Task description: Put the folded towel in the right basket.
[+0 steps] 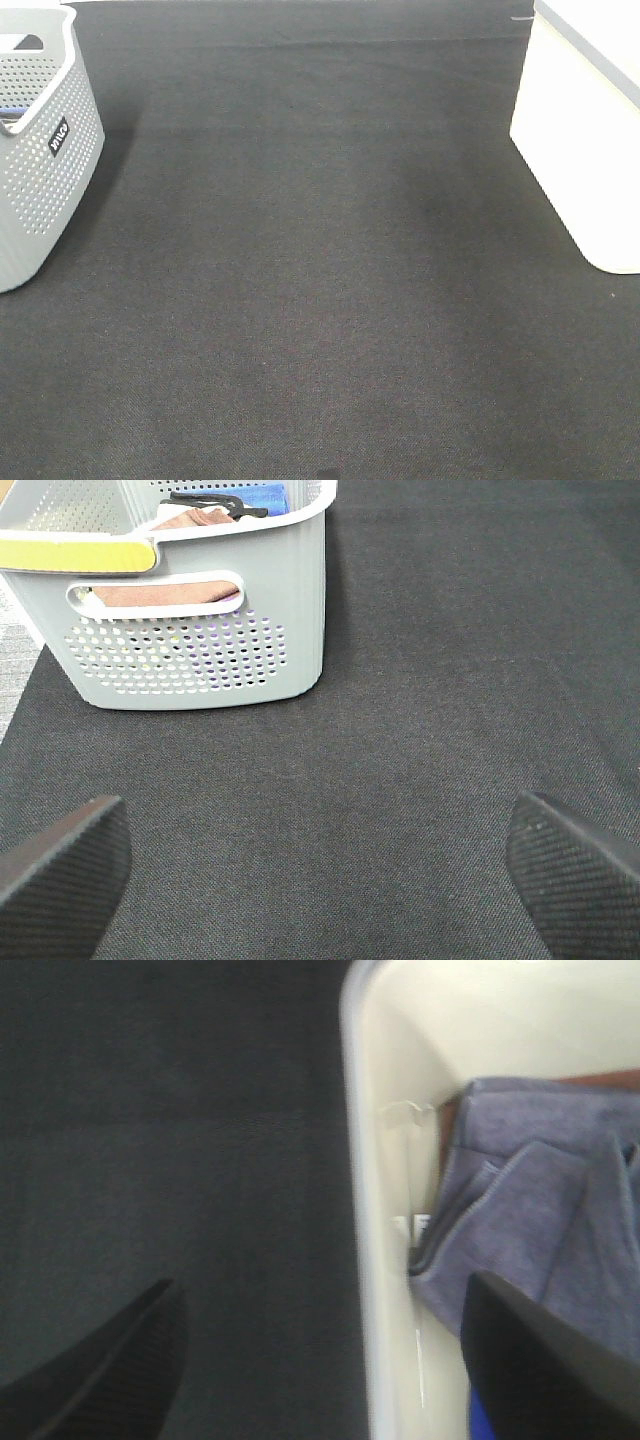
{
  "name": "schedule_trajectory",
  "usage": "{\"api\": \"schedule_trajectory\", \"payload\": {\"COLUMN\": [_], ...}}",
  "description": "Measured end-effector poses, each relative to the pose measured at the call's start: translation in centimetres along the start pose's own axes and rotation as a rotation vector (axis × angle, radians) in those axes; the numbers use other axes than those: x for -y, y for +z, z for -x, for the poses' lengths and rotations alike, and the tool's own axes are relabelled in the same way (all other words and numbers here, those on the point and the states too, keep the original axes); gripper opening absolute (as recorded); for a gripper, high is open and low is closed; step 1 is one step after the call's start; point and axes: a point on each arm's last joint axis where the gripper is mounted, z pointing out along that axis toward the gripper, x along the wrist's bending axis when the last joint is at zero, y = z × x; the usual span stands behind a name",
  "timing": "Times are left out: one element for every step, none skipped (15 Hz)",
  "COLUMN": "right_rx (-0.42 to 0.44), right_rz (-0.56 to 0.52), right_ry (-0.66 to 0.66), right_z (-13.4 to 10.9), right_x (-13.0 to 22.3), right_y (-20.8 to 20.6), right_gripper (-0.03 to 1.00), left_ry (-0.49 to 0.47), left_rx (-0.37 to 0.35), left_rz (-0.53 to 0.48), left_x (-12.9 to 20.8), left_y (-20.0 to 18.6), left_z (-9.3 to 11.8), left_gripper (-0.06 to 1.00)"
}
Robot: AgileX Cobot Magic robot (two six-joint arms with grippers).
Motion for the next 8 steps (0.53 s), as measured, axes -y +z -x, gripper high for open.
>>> {"api": "schedule_trajectory", "payload": {"right_rx": [0.011, 0.019, 0.026, 0.032, 0.041, 0.041, 0.059, 0.07], "right_rz": [0.011, 0.013, 0.013, -0.002, -0.026, -0.026, -0.085, -0.118], "right_ry": [-0.035, -0.06, -0.075, -0.075, -0.074, -0.074, -0.068, -0.066], "right_z": [-1.2, -2.1, -2.8, -2.9, -2.9, -2.9, -2.7, -2.7], "right_x": [0.1, 0.4, 0.9, 1.8, 2.9, 2.9, 5.3, 7.0], "right_y": [-0.8, -1.6, -2.9, -4.0, -4.8, -4.8, -5.6, -6.3], "right_gripper": [0.72, 0.72, 0.72, 0.72, 0.72, 0.72, 0.72, 0.72], "left_ry": [0.0, 0.0, 0.0, 0.0, 0.0, 0.0, 0.0, 0.0], "left_rx": [0.0, 0.0, 0.0, 0.0, 0.0, 0.0, 0.0, 0.0], "left_rz": [0.0, 0.0, 0.0, 0.0, 0.0, 0.0, 0.0, 0.0], "left_x": [0.0, 0.0, 0.0, 0.0, 0.0, 0.0, 0.0, 0.0], "left_y": [0.0, 0.0, 0.0, 0.0, 0.0, 0.0, 0.0, 0.0], "left_z": [0.0, 0.0, 0.0, 0.0, 0.0, 0.0, 0.0, 0.0], "left_gripper": [0.97, 0.97, 0.97, 0.97, 0.97, 0.97, 0.97, 0.97]}}
